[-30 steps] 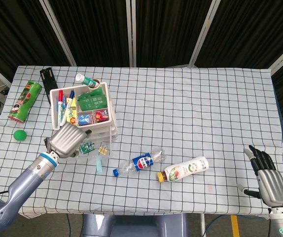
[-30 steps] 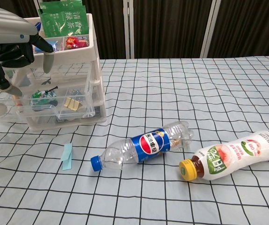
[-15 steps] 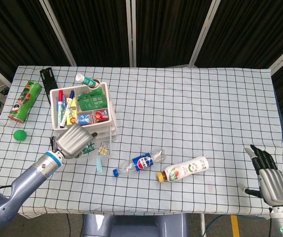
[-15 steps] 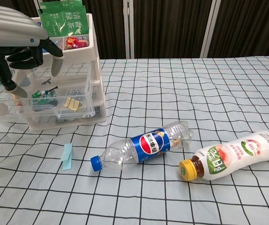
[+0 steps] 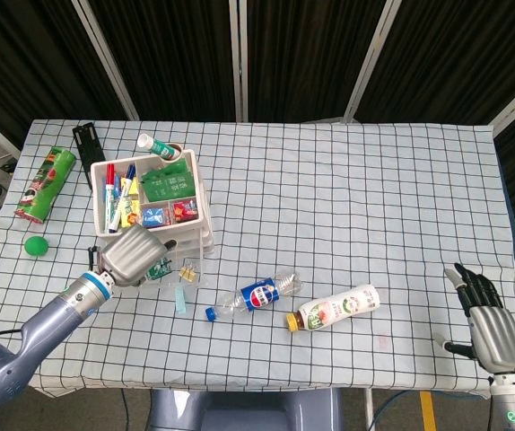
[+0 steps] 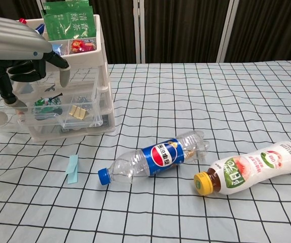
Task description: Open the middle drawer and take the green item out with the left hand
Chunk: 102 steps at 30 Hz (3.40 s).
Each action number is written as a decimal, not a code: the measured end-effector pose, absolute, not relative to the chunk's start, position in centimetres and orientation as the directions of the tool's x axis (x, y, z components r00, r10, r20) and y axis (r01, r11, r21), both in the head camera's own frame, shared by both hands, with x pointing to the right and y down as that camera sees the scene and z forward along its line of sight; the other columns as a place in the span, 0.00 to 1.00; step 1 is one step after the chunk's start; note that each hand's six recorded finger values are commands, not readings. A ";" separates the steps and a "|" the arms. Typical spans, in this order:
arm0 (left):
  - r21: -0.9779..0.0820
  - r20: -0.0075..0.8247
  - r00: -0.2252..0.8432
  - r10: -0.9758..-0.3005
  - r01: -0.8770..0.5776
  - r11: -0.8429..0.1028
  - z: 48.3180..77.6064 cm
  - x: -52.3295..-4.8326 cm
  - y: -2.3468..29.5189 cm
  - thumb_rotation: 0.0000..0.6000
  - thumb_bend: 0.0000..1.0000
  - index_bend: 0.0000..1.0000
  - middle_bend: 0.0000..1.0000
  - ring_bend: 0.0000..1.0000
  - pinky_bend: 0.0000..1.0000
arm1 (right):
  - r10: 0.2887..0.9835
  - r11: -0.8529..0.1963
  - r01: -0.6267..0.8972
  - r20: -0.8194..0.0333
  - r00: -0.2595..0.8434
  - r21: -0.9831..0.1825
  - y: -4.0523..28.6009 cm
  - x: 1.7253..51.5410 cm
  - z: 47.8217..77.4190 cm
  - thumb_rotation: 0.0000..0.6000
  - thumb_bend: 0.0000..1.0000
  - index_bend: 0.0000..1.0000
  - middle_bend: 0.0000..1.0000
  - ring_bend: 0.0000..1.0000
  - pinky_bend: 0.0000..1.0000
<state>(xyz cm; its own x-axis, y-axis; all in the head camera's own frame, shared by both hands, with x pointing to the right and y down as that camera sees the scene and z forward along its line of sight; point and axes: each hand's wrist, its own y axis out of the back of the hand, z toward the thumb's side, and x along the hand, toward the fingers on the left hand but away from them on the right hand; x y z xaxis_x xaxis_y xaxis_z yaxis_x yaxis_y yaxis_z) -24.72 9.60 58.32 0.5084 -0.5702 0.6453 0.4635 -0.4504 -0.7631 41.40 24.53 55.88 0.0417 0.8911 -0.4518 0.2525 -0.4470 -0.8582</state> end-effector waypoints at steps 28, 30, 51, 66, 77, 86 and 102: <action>-0.717 0.696 0.464 -0.548 0.478 -0.507 59.5 -24.6 10.5 1.00 0.04 0.47 0.82 0.74 0.72 | 0.893 -0.443 0.261 -0.448 0.043 -0.858 24.5 41.4 55.7 1.00 0.04 0.00 0.00 0.00 0.00; -0.717 0.696 0.464 -0.548 0.478 -0.507 59.4 -24.5 10.4 1.00 0.09 0.47 0.82 0.74 0.72 | 0.893 -0.442 0.261 -0.447 0.043 -0.858 24.5 41.4 55.7 1.00 0.04 0.00 0.00 0.00 0.00; -0.718 0.696 0.464 -0.549 0.471 -0.512 59.2 -24.5 10.7 1.00 0.32 0.50 0.82 0.74 0.72 | 0.894 -0.441 0.264 -0.446 0.044 -0.858 24.5 41.4 55.6 1.00 0.04 0.00 0.00 0.00 0.00; -0.729 0.684 0.462 -0.564 0.456 -0.510 58.6 -24.6 10.3 1.00 0.37 0.51 0.82 0.74 0.72 | 0.893 -0.442 0.264 -0.447 0.044 -0.857 24.5 41.4 55.7 1.00 0.04 0.00 0.00 0.00 0.00; -0.743 0.669 0.465 -0.580 0.440 -0.504 57.9 -24.6 9.9 1.00 0.37 0.52 0.82 0.74 0.72 | 0.893 -0.443 0.264 -0.449 0.042 -0.857 24.5 41.5 55.7 1.00 0.04 0.00 0.00 0.00 0.00; -0.765 0.644 0.475 -0.600 0.417 -0.491 56.3 -24.5 9.4 1.00 0.37 0.52 0.82 0.74 0.72 | 0.892 -0.443 0.265 -0.450 0.039 -0.857 24.5 41.5 55.7 1.00 0.04 0.00 0.00 0.00 0.00; -0.806 0.591 0.465 -0.660 0.371 -0.461 51.8 -26.8 8.8 1.00 0.37 0.51 0.82 0.74 0.72 | 0.893 -0.444 0.263 -0.449 0.043 -0.857 24.6 41.4 55.7 1.00 0.04 0.00 0.00 0.00 0.00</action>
<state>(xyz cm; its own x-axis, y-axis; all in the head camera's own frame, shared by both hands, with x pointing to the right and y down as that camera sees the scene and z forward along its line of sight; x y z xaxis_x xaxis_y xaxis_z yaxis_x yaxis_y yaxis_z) -26.82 8.83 51.82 0.4648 -0.6597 0.5906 0.3709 -0.4606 -0.8064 41.41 24.55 55.66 0.0434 0.8926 -0.4488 0.2629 -0.4436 -0.8568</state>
